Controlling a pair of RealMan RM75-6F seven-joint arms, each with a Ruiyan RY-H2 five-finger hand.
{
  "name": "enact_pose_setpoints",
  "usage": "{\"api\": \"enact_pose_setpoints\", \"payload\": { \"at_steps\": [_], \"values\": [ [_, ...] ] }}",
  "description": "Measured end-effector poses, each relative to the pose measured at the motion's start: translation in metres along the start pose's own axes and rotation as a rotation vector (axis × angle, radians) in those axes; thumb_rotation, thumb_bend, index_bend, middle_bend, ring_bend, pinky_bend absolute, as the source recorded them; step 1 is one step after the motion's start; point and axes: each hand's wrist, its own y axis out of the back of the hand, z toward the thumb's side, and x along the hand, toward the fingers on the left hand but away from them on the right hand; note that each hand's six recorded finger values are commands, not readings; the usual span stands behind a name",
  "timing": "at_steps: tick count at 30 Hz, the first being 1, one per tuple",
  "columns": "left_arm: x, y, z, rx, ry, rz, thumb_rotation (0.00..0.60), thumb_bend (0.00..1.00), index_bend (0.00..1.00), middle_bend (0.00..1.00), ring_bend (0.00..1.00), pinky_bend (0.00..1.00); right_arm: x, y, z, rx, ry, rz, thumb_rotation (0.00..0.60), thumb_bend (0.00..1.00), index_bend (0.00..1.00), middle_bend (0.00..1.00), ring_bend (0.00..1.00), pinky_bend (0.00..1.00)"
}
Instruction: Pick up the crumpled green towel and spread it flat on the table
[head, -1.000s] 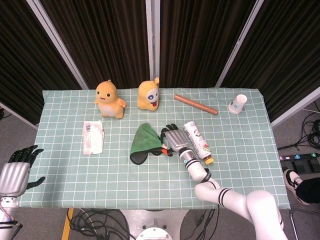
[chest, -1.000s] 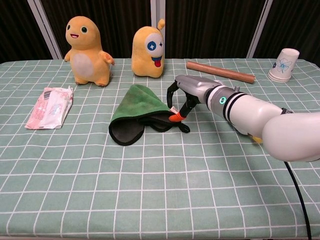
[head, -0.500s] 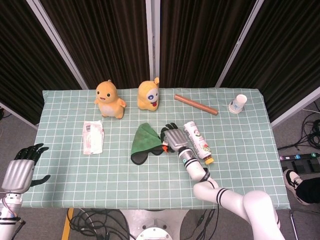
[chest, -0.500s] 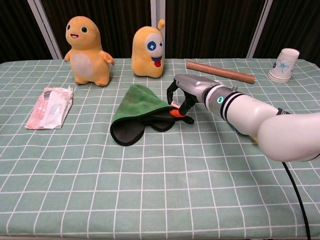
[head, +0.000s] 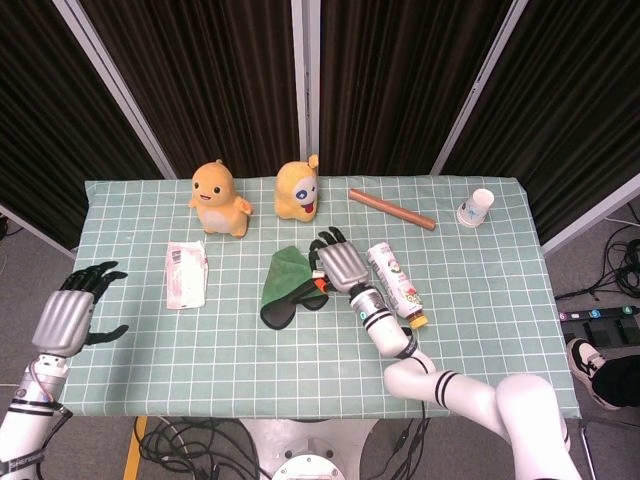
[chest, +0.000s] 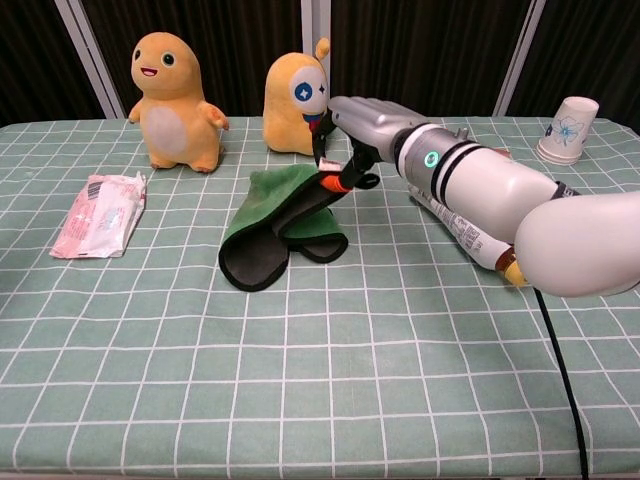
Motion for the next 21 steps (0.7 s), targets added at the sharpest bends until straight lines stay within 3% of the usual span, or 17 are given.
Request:
{"api": "enact_pose_setpoints", "payload": {
  "at_steps": [7,12,16,21],
  "values": [
    [0.028,-0.017,0.018,-0.157,-0.009,-0.053,0.6,0.09,0.33,0.26,0.19,0.24,-0.008,0.035,0.022,0.055,0.033,-0.063,0.6,0.51,0.72,0.26,0.1,0.06],
    [0.051,-0.039,0.035,-0.249,-0.002,-0.134,0.6,0.05,0.33,0.26,0.19,0.24,-0.015,0.053,0.038,0.098,0.037,-0.086,0.6,0.51,0.72,0.24,0.09,0.06],
    [0.07,-0.059,0.051,-0.273,-0.008,-0.203,0.6,0.04,0.33,0.26,0.19,0.24,-0.021,0.063,0.049,0.091,0.022,-0.088,0.6,0.51,0.71,0.24,0.09,0.06],
    [0.09,-0.074,0.067,-0.293,-0.002,-0.232,0.6,0.01,0.33,0.26,0.2,0.24,-0.029,0.075,0.066,0.1,0.014,-0.1,0.6,0.51,0.71,0.24,0.09,0.06]
  ]
}}
